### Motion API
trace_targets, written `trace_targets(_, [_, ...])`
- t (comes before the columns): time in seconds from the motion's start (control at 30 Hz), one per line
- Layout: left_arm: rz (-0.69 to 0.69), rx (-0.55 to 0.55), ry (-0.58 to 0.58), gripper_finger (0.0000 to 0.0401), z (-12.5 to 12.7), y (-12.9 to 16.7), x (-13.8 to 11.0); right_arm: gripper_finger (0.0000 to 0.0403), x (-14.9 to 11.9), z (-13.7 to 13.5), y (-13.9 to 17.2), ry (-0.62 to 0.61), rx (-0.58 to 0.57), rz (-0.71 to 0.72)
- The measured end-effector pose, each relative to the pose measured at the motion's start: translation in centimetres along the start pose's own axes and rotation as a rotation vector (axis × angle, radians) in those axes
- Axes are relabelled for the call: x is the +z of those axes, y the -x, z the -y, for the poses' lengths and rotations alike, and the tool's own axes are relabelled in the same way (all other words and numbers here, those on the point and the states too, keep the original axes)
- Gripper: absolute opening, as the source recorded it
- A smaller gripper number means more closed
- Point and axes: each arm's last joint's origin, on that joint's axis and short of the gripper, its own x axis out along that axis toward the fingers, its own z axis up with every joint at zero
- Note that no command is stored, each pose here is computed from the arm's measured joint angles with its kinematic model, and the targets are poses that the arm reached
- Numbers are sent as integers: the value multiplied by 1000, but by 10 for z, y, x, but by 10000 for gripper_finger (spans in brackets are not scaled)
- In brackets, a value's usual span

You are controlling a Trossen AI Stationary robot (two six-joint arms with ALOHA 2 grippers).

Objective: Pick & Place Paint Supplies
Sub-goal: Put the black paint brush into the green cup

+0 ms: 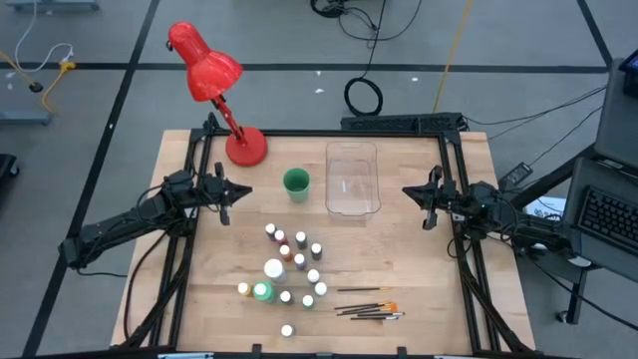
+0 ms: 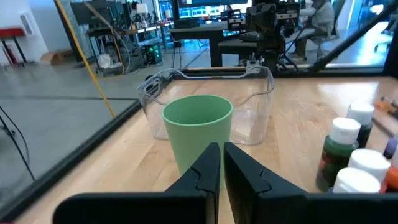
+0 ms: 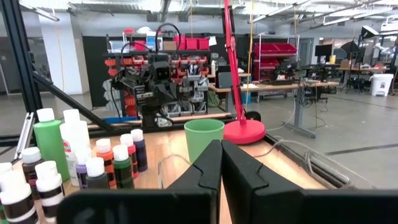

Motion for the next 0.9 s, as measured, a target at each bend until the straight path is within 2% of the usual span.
trace_targets(0.17, [2, 0, 144, 26, 0, 0, 0, 6, 0, 1, 0, 5, -19, 3])
trace_targets(0.4, [19, 0, 178, 26, 0, 0, 2, 6, 0, 1, 0, 7, -26, 4])
trace_targets(0.53, [63, -4, 236, 26, 0, 0, 6, 6, 0, 1, 0, 7, -26, 4])
trace_targets(0.6, [92, -32, 248, 26, 0, 0, 9, 6, 0, 1, 0, 7, -26, 4])
trace_targets(0.77, [143, -180, 220, 26, 4, 2, 16, 6, 0, 1, 0, 7, -26, 4])
trace_targets(0.9, [185, -219, 201, 26, 7, 2, 21, 6, 0, 1, 0, 7, -26, 4])
